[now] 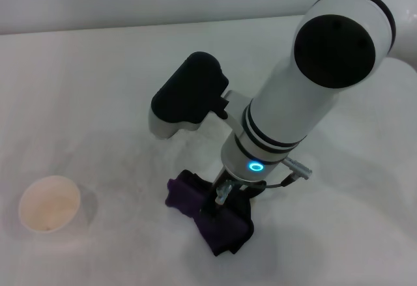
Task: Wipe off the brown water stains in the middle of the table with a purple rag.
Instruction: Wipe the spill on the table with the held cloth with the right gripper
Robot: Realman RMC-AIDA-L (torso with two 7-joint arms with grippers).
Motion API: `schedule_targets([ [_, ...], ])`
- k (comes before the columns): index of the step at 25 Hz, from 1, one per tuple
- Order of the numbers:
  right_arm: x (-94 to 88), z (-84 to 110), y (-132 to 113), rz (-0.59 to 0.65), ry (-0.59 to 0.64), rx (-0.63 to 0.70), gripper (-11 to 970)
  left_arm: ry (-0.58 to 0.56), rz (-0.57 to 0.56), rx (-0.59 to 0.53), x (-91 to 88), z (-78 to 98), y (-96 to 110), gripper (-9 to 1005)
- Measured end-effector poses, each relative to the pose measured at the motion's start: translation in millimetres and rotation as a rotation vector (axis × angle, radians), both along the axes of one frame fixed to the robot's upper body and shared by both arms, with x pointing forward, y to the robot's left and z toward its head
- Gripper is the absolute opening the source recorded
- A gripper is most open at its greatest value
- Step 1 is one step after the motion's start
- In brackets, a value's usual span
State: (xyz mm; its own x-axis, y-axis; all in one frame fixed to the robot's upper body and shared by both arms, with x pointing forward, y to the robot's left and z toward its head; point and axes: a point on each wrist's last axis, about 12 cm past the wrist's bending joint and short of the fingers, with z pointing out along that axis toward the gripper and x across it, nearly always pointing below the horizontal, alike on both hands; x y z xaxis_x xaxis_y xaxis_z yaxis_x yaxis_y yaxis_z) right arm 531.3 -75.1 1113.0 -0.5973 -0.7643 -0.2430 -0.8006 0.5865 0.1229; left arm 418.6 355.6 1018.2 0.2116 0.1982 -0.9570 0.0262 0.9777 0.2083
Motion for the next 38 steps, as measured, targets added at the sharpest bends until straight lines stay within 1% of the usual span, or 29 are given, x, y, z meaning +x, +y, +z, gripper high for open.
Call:
schedule_targets([
  [2,4.9,-0.8,-5.3,-0.035,-0.012,-0.027,98,0.000,0.000,0.000,0.0,0.0,0.1,865],
  [3,10.2,-0.1,-10.7,-0.062,-0.030,-0.048,98,0.001,0.000,0.000,-0.1,-0.1,0.1,865],
  [5,21.8,1.9,-25.8,-0.119,-0.065,-0.098,98,0.002,0.001,0.000,-0.2,-0.3,0.2,865],
  [8,34.5,6.3,-43.5,-0.183,-0.097,-0.134,97,0.002,0.001,0.001,-0.2,-0.1,0.7,865],
  [11,42.9,9.1,-58.9,-0.235,-0.117,-0.155,95,0.005,0.013,0.000,-0.3,-0.3,2.5,865],
  [13,45.3,9.5,-65.4,-0.255,-0.124,-0.161,95,0.011,0.022,0.000,0.2,-0.9,3.8,865],
  [16,40.3,9.1,-60.1,-0.234,-0.108,-0.127,99,0.021,0.030,-0.001,1.8,-1.8,4.4,865],
  [23,13.9,3.3,-12.3,-0.057,-0.002,0.018,109,0.014,0.023,-0.001,5.9,-0.4,2.8,865],
  [25,10.4,3.3,-3.3,-0.024,0.015,0.046,112,0.013,0.022,-0.001,6.4,-0.2,2.6,864],
  [27,11.1,4.3,0.3,-0.013,0.011,0.055,115,0.012,0.022,-0.001,6.8,-0.1,2.6,864],
  [28,12.0,4.3,0.4,-0.014,0.008,0.054,116,0.012,0.021,-0.001,6.9,0.0,2.5,864],
  [32,32.0,10.9,-13.8,-0.088,-0.044,0.042,121,0.013,0.024,0.000,6.0,-0.2,3.4,865],
  [34,42.0,16.4,-24.4,-0.126,-0.066,0.028,124,0.014,0.025,0.001,5.6,-0.3,3.9,865],
  [38,60.7,24.6,-54.3,-0.205,-0.103,-0.037,130,0.014,0.026,0.001,5.8,-0.1,4.4,866],
])
